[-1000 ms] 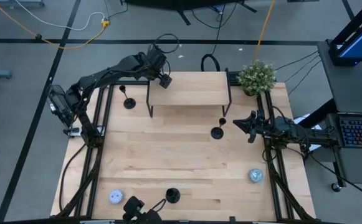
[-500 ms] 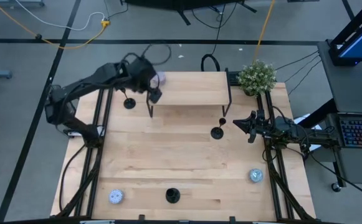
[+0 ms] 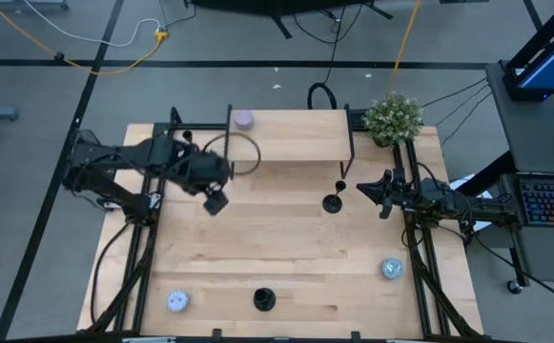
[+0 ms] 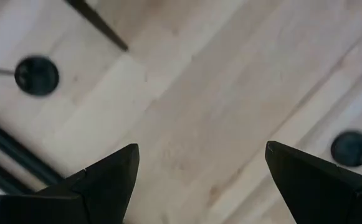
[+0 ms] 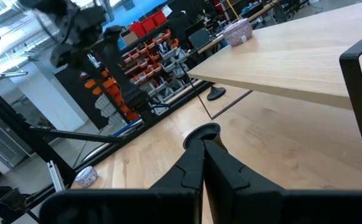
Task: Pick & Place candle stick holders
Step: Put the white patterned scented candle on the shelf
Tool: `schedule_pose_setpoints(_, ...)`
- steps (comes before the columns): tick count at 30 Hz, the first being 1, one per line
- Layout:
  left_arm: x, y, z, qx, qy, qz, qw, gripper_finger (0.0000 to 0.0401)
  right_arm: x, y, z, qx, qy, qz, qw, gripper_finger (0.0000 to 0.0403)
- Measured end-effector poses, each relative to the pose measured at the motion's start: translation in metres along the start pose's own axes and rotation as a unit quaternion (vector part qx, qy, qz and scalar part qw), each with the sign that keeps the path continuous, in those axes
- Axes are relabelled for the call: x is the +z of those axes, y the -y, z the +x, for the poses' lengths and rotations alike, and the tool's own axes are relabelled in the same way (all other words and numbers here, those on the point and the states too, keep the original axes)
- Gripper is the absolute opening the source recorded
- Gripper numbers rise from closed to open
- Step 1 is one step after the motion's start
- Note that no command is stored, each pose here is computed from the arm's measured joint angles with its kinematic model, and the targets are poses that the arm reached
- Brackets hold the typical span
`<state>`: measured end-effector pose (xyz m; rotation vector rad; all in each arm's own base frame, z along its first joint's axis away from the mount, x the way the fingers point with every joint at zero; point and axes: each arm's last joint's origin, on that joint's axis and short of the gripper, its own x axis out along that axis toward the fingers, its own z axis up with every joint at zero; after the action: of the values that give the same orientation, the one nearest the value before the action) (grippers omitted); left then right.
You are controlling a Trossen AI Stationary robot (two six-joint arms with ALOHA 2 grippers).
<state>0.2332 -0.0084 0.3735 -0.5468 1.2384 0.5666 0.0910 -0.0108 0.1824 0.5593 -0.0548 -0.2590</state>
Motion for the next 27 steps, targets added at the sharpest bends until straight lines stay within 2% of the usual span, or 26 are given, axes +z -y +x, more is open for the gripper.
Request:
schedule_pose_setpoints(4,-0.020,0.013,-0.003,0.006,-0.020,-0.001,1.000,0.0356,0.000,0.000,0.000,0.000,0.000,0.000,1.000,0.0000)
schedule_pose_setpoints(12,-0.061,0.041,-0.010,-0.021,-0.040,0.009,0.999,0.0356,0.000,0.000,0.000,0.000,0.000,0.000,1.000,0.0000)
schedule_pose_setpoints(23,-0.121,0.067,-0.019,-0.029,-0.065,-0.033,0.997,0.0356,0.000,0.000,0.000,0.000,0.000,0.000,1.000,0.0000)
schedule_pose_setpoints(27,-0.144,0.077,-0.018,-0.019,-0.074,-0.069,0.995,0.0356,0.000,0.000,0.000,0.000,0.000,0.000,1.000,0.0000)
